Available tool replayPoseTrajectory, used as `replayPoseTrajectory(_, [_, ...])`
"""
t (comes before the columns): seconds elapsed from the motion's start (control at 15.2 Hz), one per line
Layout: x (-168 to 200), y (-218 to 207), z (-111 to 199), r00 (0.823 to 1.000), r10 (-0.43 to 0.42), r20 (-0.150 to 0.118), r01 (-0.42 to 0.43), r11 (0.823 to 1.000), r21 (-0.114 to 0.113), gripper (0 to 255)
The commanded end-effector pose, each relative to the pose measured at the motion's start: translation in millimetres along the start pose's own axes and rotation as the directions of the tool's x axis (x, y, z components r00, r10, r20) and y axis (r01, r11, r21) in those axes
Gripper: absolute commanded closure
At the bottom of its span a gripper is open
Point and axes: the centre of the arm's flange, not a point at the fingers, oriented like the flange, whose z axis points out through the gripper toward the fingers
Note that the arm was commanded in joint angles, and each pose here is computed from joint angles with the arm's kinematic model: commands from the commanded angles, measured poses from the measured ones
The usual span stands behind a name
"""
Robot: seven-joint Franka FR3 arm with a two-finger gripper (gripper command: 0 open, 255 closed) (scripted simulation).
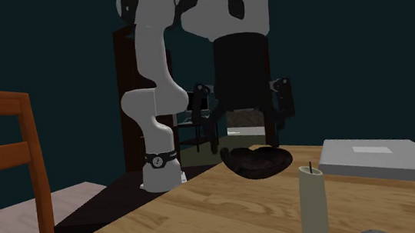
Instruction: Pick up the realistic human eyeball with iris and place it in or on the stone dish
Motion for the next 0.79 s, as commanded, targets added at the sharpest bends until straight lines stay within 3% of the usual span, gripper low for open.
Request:
replayPoseTrajectory(0.0, [18,-20,9,1.0,-0.002,-0.01,0.002,1.0,0.003,0])
replayPoseTrajectory(0.73, [104,-109,51,0.998,-0.016,-0.059,0.017,1.0,0.011,0])
